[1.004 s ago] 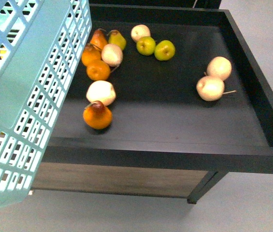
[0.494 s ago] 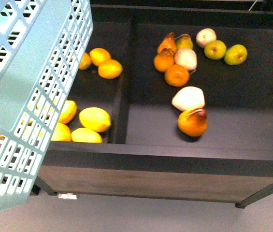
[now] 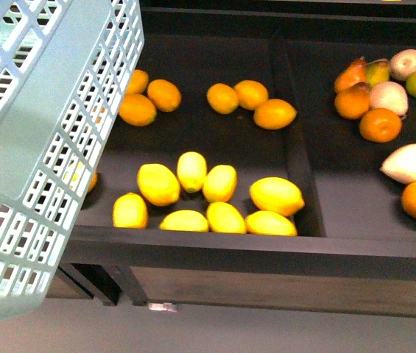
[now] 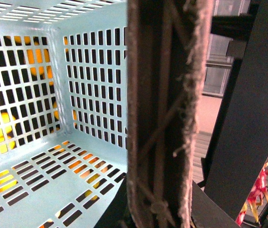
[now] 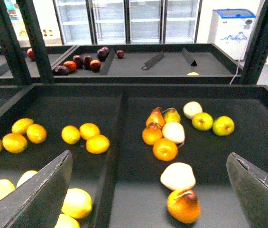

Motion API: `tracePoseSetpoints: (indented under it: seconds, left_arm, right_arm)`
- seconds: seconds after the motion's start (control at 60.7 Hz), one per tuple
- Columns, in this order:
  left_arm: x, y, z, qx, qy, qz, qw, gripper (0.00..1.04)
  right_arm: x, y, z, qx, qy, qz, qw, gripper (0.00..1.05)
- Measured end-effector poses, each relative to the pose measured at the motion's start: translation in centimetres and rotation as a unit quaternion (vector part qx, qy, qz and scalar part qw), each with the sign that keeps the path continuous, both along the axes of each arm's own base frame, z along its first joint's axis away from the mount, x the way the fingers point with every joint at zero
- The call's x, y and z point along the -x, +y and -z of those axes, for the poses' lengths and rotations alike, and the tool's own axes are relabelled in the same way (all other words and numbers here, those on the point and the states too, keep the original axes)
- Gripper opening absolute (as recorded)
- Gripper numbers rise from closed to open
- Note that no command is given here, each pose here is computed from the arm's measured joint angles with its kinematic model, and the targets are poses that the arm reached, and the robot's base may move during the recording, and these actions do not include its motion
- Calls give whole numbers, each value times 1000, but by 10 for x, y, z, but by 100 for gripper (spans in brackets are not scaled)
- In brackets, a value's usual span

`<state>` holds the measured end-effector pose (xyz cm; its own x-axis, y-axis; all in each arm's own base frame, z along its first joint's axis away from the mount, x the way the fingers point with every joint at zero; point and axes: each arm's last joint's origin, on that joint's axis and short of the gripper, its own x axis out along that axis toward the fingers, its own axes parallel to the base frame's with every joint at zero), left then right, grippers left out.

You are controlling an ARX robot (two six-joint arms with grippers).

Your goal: Pick lemon and mango into basket

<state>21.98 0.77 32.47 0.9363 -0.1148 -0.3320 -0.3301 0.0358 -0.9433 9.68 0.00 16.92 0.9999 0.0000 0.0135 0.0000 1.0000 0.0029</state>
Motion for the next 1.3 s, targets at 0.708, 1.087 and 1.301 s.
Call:
tracePoseSetpoints:
  seconds: [0.708,1.087,1.301]
  left_arm:
    - [0,0,0,0,0,0,1000,6]
    - [0,0,0,-2,0,-2,1000,6]
    - [0,4,0,-14,0,-20,1000,6]
  right_arm:
    - [0,0,0,0,0,0,1000,96]
    - [0,0,0,0,0,1,1000,96]
    - [0,0,0,0,0,-3,1000,96]
